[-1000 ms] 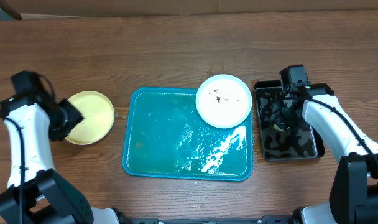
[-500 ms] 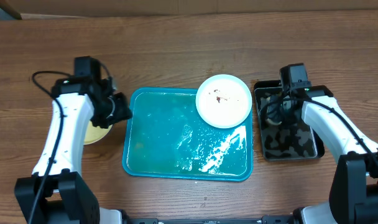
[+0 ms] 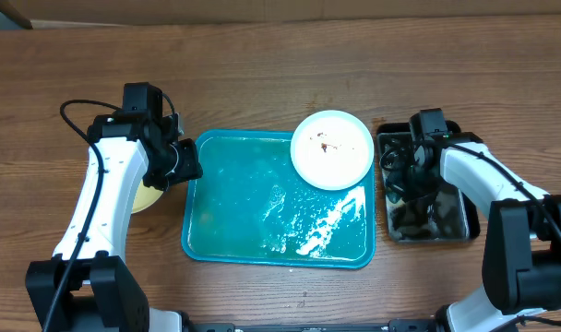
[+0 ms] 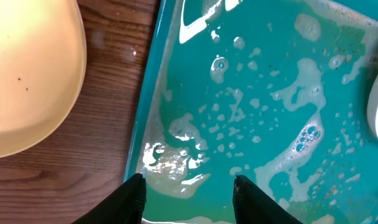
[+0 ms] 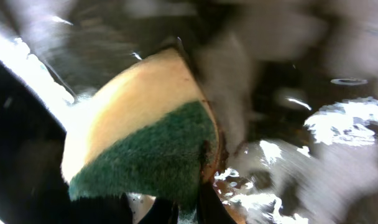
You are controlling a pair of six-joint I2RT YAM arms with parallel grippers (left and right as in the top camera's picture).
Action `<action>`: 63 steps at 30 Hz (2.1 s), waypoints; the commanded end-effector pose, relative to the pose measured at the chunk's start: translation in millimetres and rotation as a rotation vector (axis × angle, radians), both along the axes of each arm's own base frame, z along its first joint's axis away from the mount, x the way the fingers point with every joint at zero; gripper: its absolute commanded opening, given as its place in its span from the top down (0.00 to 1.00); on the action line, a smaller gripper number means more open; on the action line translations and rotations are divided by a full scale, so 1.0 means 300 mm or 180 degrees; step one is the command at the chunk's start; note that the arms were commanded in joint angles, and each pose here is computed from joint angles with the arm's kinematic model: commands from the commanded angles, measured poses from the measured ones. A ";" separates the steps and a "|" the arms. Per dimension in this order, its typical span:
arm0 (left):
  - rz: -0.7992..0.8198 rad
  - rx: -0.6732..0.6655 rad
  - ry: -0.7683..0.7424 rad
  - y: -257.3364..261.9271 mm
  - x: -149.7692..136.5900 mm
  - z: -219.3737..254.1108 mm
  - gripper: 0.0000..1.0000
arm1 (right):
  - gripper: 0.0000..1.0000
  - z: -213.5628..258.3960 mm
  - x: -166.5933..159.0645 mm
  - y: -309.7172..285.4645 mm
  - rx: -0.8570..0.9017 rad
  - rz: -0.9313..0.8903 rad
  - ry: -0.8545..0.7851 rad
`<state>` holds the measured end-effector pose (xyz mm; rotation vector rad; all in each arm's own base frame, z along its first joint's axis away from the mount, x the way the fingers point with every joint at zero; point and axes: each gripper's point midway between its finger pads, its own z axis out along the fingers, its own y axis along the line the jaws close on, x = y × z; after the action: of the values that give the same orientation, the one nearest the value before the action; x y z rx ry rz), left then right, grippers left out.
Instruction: Clean dirty plates on tray and stack at the side
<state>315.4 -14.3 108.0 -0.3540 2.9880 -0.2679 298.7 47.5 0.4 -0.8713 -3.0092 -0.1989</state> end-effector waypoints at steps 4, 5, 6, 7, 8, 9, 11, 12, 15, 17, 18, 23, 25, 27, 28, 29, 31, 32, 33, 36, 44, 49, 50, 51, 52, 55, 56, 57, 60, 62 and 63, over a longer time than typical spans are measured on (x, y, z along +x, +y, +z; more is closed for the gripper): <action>-0.0079 0.0057 -0.0059 0.003 0.015 0.014 0.53 | 0.96 -0.057 -0.050 0.023 0.0397 -0.0408 0.0271; -0.0081 0.0058 -0.0067 0.003 0.017 0.014 0.53 | 0.96 -0.045 -0.046 0.072 0.0623 -0.0175 0.0226; -0.0079 0.0058 -0.0077 0.003 0.019 0.014 0.53 | 0.96 -0.037 -0.053 0.112 0.0761 0.0050 0.0207; -0.0079 0.0058 -0.0080 0.003 0.020 0.014 0.53 | 0.96 -0.035 -0.062 0.125 0.0781 0.0199 0.0207; -0.0080 0.0058 -0.0083 0.003 0.021 0.015 0.53 | 0.96 -0.037 -0.077 0.131 0.0747 0.0373 0.0224; -0.0080 0.0058 -0.0082 0.003 0.020 0.014 0.53 | 0.96 -0.043 -0.094 0.118 0.0635 0.0468 0.0272; -0.0080 0.0058 -0.0077 0.003 0.019 0.014 0.54 | 0.96 -0.062 -0.127 0.030 0.0122 0.0364 0.0435; -0.0080 0.0058 -0.0075 0.003 0.018 0.014 0.53 | 0.96 -0.066 -0.138 -0.023 -0.0150 0.0171 0.0502; -0.0081 0.0057 -0.0061 0.003 0.015 0.014 0.54 | 0.96 -0.066 -0.141 -0.113 -0.0467 -0.0291 0.0549; -0.0081 0.0057 -0.0049 0.003 0.012 0.013 0.54 | 0.96 -0.068 -0.125 -0.105 -0.0278 -0.0470 0.0516; -0.0081 0.0058 -0.0049 0.003 0.012 0.013 0.54 | 0.96 -0.068 -0.111 -0.087 -0.0123 -0.0496 0.0479; -0.0079 0.0057 -0.0060 0.003 0.015 0.014 0.54 | 0.96 -0.060 -0.067 0.002 0.0295 0.0524 0.0172; -0.0079 0.0057 -0.0061 0.003 0.015 0.014 0.54 | 0.96 -0.070 -0.099 -0.082 -0.0195 0.0451 0.0335; -0.0080 0.0056 -0.0059 0.003 0.015 0.014 0.54 | 0.96 -0.068 -0.113 -0.169 -0.0642 0.0103 0.0426; -0.0079 0.0057 -0.0057 0.003 0.014 0.014 0.54 | 0.96 -0.065 -0.113 -0.199 -0.0764 -0.0044 0.0429; -0.0079 0.0057 -0.0051 0.003 0.013 0.013 0.54 | 0.96 -0.064 -0.108 -0.213 -0.0791 -0.0184 0.0415; -0.0080 0.0056 -0.0043 0.003 0.011 0.013 0.54 | 0.96 -0.069 -0.078 -0.184 -0.0533 -0.0337 0.0318; -0.0081 0.0056 -0.0041 0.003 0.010 0.013 0.54 | 0.96 -0.071 -0.056 -0.143 -0.0292 -0.0249 0.0238; -0.0080 0.0056 -0.0040 0.003 0.010 0.013 0.54 | 0.96 -0.067 -0.032 -0.093 -0.0012 -0.0037 0.0130; -0.0080 0.0055 -0.0045 0.003 0.011 0.013 0.54 | 0.96 -0.039 -0.009 0.059 0.0650 0.0808 -0.0143; -0.0086 0.0042 -0.0046 -0.001 0.011 0.013 0.51 | 0.96 -0.058 -0.158 -0.132 -0.0681 0.0378 0.0589; -0.0092 0.0022 -0.0055 -0.005 0.013 0.014 0.50 | 0.96 -0.024 -0.102 -0.098 -0.0518 0.0553 0.0386; -0.0095 -0.0003 -0.0062 -0.009 0.015 0.015 0.50 | 0.96 -0.009 -0.083 -0.092 -0.0493 0.0572 0.0322; -0.0100 -0.0033 -0.0074 -0.015 0.017 0.017 0.50 | 0.96 0.012 -0.062 -0.086 -0.0468 0.0592 0.0242; -0.0104 -0.0051 -0.0083 -0.018 0.019 0.018 0.49 | 0.96 0.028 -0.047 -0.079 -0.0435 0.0625 0.0176; -0.0139 -0.0168 -0.0138 -0.040 0.031 0.024 0.48 | 0.96 0.090 -0.005 -0.068 -0.0397 0.0614 -0.0024; -0.0200 -0.0231 -0.0166 -0.053 0.034 0.028 0.48 | 0.96 0.112 0.005 -0.067 -0.0398 0.0612 -0.0086; -0.0254 -0.0292 -0.0193 -0.066 0.037 0.031 0.47 | 0.96 0.131 0.012 -0.067 -0.0403 0.0607 -0.0148; -0.0434 -0.0437 -0.0290 -0.106 0.050 0.043 0.45 | 0.96 0.174 0.016 -0.067 -0.0403 0.0598 -0.0267; -0.0571 -0.0515 -0.0363 -0.140 0.059 0.051 0.41 | 0.96 0.196 0.011 -0.069 -0.0405 0.0590 -0.0304; -0.0629 -0.0548 -0.0401 -0.159 0.065 0.055 0.39 | 0.96 0.207 0.009 -0.070 -0.0406 0.0583 -0.0327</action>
<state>328.9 -37.6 114.6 -0.2109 2.9271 -0.4305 288.0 30.7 38.8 -0.5770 -3.1232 -0.0392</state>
